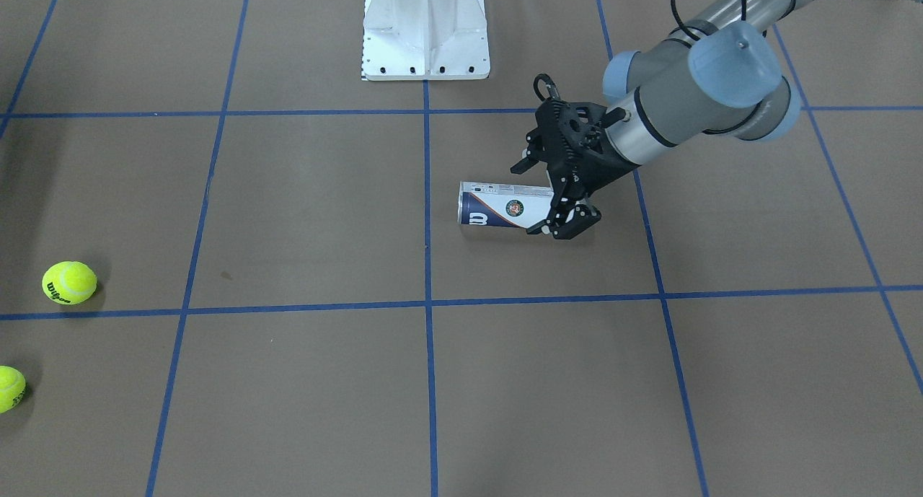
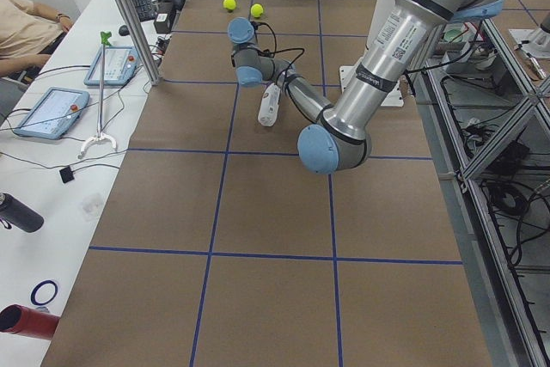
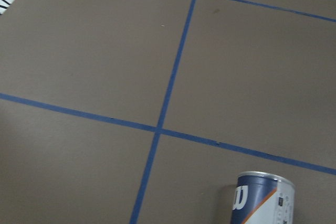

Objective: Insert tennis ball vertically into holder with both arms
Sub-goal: 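Move the left gripper down toward the white-and-blue can lying on its side, then grasp the can's end with the left gripper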

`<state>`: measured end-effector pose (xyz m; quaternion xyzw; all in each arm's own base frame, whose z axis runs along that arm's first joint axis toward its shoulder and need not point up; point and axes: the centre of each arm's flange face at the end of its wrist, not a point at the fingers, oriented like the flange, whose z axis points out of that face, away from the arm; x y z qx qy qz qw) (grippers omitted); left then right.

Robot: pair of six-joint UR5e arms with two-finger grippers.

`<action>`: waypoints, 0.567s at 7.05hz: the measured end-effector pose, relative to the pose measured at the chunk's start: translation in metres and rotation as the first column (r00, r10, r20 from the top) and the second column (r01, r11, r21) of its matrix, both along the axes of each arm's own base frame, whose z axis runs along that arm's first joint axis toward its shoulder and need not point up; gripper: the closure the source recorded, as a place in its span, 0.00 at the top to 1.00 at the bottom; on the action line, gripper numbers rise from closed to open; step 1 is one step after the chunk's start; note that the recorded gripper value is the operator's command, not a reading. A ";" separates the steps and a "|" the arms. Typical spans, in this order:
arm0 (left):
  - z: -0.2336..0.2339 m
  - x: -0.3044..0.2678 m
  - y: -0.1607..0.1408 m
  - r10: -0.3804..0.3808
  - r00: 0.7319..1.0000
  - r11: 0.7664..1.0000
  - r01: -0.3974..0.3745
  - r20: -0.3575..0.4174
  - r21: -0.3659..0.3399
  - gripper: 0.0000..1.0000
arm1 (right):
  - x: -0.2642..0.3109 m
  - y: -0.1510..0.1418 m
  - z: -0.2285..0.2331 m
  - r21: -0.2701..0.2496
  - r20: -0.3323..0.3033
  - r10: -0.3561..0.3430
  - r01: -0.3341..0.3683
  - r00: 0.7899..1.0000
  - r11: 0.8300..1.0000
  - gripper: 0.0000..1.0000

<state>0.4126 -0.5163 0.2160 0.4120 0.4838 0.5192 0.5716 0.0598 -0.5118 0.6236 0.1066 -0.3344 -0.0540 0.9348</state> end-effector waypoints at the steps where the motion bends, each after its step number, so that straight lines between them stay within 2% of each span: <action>1: -0.001 0.008 0.006 0.021 1.000 0.999 -0.021 0.003 0.026 0.99 | 0.000 0.001 0.001 -0.001 0.000 0.000 0.000 1.000 1.000 1.00; 4: -0.008 0.028 0.015 0.053 0.998 0.997 -0.055 0.037 0.050 0.99 | 0.000 0.001 0.000 -0.001 0.003 0.000 0.000 1.000 1.000 1.00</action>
